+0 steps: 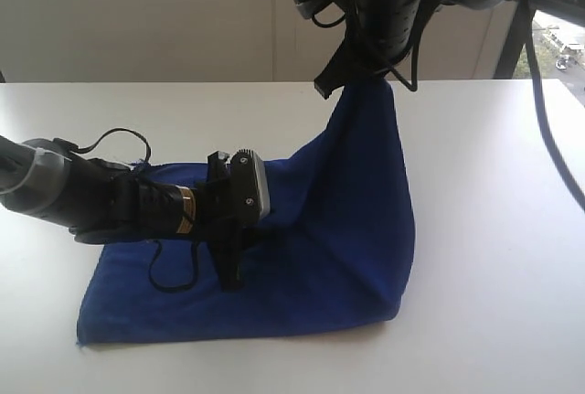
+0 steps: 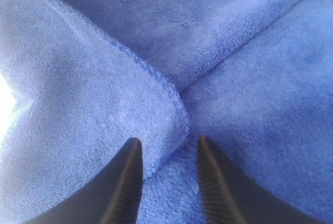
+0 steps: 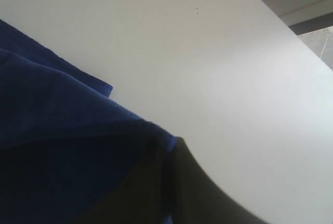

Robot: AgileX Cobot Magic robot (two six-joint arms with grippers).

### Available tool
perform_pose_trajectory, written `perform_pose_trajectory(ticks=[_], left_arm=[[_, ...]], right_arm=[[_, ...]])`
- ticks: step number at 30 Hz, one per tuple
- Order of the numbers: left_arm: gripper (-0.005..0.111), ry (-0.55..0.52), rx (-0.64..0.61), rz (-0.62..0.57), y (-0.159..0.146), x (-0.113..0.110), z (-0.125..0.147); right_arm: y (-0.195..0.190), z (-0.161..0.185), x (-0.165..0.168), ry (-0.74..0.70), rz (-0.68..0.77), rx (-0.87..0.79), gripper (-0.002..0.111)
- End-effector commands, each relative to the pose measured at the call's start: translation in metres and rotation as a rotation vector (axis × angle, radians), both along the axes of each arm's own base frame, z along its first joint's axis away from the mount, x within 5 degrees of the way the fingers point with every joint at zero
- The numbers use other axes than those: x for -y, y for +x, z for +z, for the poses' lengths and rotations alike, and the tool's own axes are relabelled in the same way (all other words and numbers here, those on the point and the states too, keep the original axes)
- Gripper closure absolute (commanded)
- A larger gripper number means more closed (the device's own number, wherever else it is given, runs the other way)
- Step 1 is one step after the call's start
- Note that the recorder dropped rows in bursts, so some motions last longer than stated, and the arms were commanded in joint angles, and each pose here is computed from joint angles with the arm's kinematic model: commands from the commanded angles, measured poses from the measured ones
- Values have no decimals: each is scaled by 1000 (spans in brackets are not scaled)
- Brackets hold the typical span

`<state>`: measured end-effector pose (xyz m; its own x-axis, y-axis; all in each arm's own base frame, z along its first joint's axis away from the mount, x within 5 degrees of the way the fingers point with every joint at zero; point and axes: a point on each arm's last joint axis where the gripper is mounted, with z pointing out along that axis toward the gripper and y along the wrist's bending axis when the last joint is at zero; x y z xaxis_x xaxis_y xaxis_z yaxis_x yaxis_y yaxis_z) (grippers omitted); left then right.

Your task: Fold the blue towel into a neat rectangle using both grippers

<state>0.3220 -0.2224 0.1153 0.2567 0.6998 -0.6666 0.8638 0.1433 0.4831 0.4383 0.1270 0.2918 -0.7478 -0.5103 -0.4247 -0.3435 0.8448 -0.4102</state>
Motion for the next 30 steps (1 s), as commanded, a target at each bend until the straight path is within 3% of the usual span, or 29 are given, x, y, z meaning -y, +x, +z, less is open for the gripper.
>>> perform_pose_trajectory(ticks=[1,10,15,19,24,30], left_arm=[[77,-5,3,-1,1,1,1],[107,-9,1,5,1,1,1],[107,-13,11,6,1,1,5],[107,-4,54,32,2,-3,26],[107,110,87,126,4,-16,43],[107,202,156,155,11,-34,54]], right_arm=[[-2,6,3,9,-13,12,108],[-2,6,3,9,-13,12,108],[-2,6,3,9,-13,12,108],[-2,6,4,7,-15,8,108],[-2,6,4,7,-15,8,108],[-7,9,-1,41,24,-24,108]])
